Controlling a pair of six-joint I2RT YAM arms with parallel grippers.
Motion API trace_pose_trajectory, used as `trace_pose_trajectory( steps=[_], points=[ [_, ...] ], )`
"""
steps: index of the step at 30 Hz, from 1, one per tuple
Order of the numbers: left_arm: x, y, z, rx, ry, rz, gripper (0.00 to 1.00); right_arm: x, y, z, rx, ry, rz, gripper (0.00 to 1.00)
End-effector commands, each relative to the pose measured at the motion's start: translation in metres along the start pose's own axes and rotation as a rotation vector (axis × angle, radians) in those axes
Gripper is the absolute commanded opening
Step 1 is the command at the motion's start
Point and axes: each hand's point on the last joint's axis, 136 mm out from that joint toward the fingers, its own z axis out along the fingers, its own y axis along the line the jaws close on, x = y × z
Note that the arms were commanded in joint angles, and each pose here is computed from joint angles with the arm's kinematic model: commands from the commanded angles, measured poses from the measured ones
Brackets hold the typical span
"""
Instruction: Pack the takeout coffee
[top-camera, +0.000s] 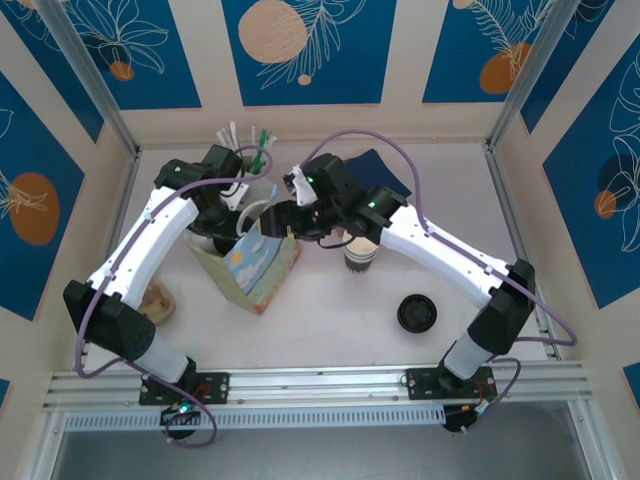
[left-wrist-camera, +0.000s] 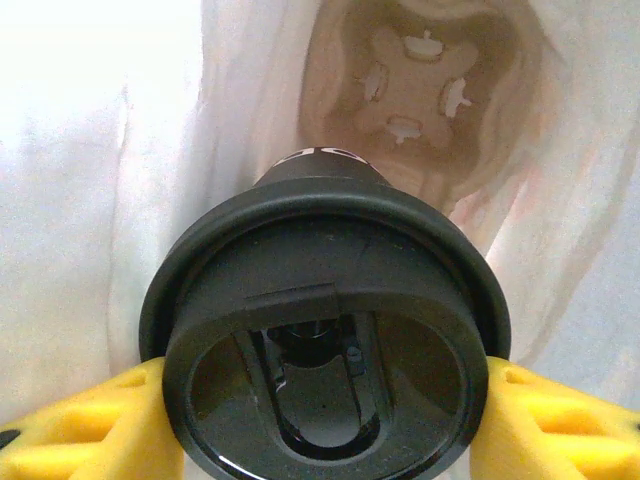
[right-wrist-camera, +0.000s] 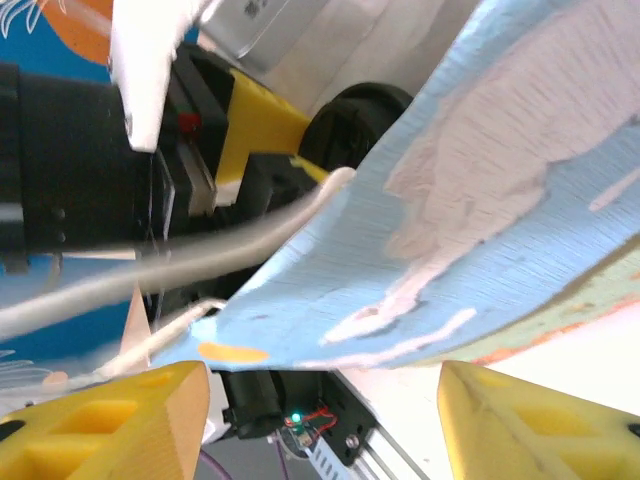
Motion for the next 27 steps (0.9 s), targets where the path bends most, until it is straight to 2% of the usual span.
trace_pose_trajectory(
  steps=[1,5,12,19,27],
  points=[
    [0.002,0.001,0.003,0.014,0.018,0.006,0.55,0.023,-0.003,-0.007,-0.017,0.059,-0.025,0.65],
    [0.003,-0.001,0.006,0.020,0.028,0.008,0.55,0.039,-0.015,-0.012,-0.008,0.098,-0.020,0.67],
    [0.007,-0.002,0.010,0.027,0.045,0.008,0.55,0.045,-0.041,-0.021,0.042,0.079,0.012,0.64],
    [0.011,-0.003,0.007,0.035,0.041,-0.005,0.55,0.018,-0.067,-0.011,0.071,0.035,0.044,0.46],
    [0.014,-0.003,0.006,0.036,0.044,-0.009,0.55,-0.025,-0.070,0.017,0.062,0.019,0.034,0.36]
  ],
)
